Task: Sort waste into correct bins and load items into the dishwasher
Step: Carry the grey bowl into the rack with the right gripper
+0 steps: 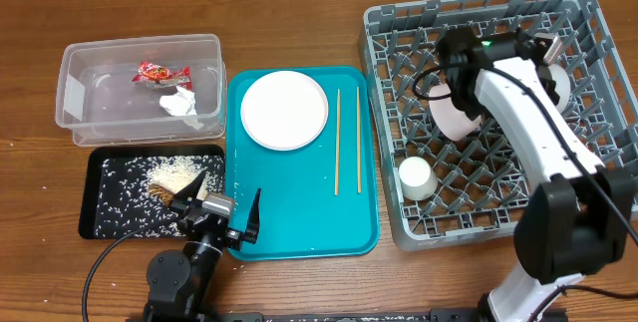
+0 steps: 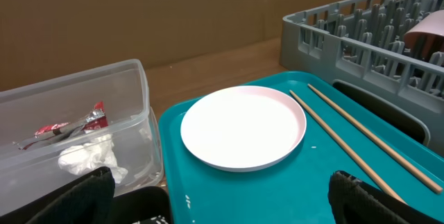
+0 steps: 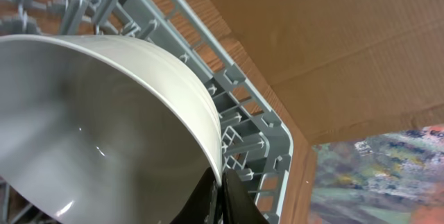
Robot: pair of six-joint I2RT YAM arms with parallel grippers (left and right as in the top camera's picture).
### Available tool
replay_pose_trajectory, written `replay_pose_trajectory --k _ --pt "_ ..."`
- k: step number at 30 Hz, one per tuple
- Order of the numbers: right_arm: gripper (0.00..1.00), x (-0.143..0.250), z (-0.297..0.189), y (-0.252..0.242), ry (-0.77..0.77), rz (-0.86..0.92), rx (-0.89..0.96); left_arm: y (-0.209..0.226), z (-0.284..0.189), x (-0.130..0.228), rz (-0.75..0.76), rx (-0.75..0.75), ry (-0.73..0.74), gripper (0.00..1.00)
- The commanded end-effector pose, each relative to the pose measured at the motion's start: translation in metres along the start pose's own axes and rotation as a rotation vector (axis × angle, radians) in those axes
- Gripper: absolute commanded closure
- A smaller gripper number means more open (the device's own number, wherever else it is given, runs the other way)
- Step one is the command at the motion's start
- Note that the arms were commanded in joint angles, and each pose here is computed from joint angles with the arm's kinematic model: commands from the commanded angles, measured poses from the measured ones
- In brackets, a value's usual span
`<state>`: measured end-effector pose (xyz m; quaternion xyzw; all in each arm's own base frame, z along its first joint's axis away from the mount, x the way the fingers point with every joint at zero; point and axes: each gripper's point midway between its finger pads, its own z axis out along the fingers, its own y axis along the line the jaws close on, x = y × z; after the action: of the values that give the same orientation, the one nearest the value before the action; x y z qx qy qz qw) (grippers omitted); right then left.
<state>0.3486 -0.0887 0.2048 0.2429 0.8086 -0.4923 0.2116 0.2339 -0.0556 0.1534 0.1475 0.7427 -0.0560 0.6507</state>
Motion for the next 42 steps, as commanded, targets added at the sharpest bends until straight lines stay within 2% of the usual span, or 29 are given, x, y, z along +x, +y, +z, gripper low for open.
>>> replay_pose_trajectory --k 1,9,18,23,25,27,28,32,33,34,41,42 --pt "0.96 -0.002 0.003 0.002 -0.023 -0.012 0.032 -0.004 0.000 0.000 0.001 0.021 -0.004 0.00" --pt "0.96 0.011 0.001 0.015 0.023 -0.068 0.008 -0.004 0.000 0.000 0.001 0.021 -0.005 0.00" --pt "0.96 0.013 -0.029 0.032 -0.047 -0.117 -0.044 -0.004 0.000 0.000 0.001 0.021 -0.005 0.00" --pt "0.96 0.005 -0.035 0.027 -0.112 -0.136 -0.008 -0.004 0.000 0.000 0.001 0.021 -0.005 0.00" --pt "0.96 0.009 -0.035 0.030 -0.091 -0.136 -0.025 -0.004 0.000 0.000 0.001 0.021 -0.004 0.00" --pt "0.89 0.020 -0.036 0.035 -0.035 -0.152 -0.060 -0.004 0.000 0.000 0.001 0.021 -0.004 0.00" --pt "0.82 0.024 -0.038 0.037 -0.015 -0.160 -0.076 -0.004 0.000 0.000 0.001 0.021 -0.005 0.00" --pt "0.81 0.029 -0.048 0.040 -0.018 -0.183 -0.095 -0.004 0.000 0.000 0.001 0.021 -0.004 0.00" --pt "0.85 0.030 -0.051 0.041 -0.025 -0.186 -0.099 -0.004 0.000 0.000 0.001 0.021 -0.004 0.00" --pt "0.95 0.029 -0.053 0.041 -0.033 -0.186 -0.104 -0.004 0.000 0.000 0.001 0.021 -0.004 0.00" --pt "0.96 0.023 -0.055 0.037 -0.067 -0.170 -0.090 -0.004 0.000 0.000 0.001 0.021 -0.004 0.00" --pt "0.96 0.020 -0.052 0.030 -0.058 -0.099 -0.083 -0.004 0.000 0.000 0.001 0.021 -0.005 0.00"
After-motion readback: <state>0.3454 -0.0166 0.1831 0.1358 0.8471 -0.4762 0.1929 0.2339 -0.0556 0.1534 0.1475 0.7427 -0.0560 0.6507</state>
